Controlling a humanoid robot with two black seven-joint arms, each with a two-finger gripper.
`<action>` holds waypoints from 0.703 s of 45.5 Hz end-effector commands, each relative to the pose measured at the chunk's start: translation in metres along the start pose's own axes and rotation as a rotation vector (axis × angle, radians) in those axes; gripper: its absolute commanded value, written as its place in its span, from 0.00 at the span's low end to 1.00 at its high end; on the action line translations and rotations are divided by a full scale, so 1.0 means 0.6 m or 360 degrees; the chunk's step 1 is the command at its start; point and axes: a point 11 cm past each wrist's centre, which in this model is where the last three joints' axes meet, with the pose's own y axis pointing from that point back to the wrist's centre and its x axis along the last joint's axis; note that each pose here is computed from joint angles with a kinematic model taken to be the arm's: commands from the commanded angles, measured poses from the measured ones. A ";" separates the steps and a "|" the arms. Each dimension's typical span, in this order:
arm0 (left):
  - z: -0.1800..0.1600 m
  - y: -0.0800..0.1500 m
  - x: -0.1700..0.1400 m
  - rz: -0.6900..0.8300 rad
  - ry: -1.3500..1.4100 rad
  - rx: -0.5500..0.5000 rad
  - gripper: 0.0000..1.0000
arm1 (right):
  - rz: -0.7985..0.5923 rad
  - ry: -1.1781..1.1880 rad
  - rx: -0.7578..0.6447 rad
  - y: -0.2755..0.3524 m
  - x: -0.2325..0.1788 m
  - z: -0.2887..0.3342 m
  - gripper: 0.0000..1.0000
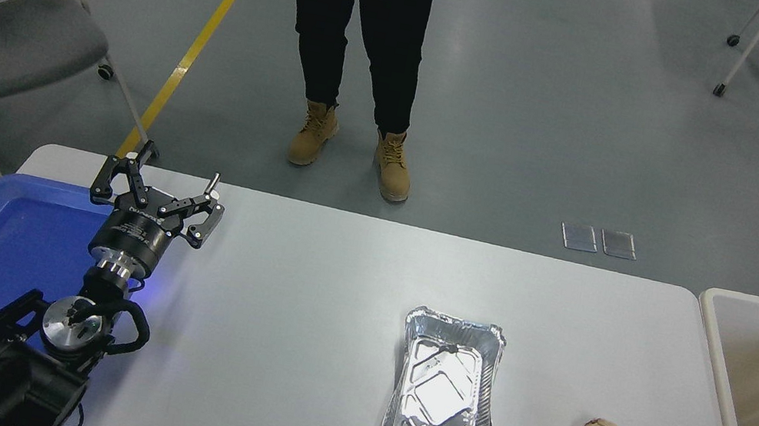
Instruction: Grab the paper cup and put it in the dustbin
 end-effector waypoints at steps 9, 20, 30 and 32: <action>0.000 0.000 0.000 0.0000 0.0000 0.0000 0.99 | -0.0006 -0.0065 -0.0136 0.001 -0.078 0.102 0.00; 0.000 0.000 0.000 -0.0003 0.0000 0.0000 0.99 | -0.0016 -0.0073 -0.0146 0.002 -0.085 0.110 0.93; 0.000 0.000 0.000 -0.0003 0.0000 0.0000 0.99 | -0.0041 -0.0059 -0.0130 0.002 -0.087 0.099 1.00; 0.000 0.000 0.000 -0.0003 0.0000 0.0000 0.99 | -0.0045 -0.0062 -0.0123 0.001 -0.088 0.095 1.00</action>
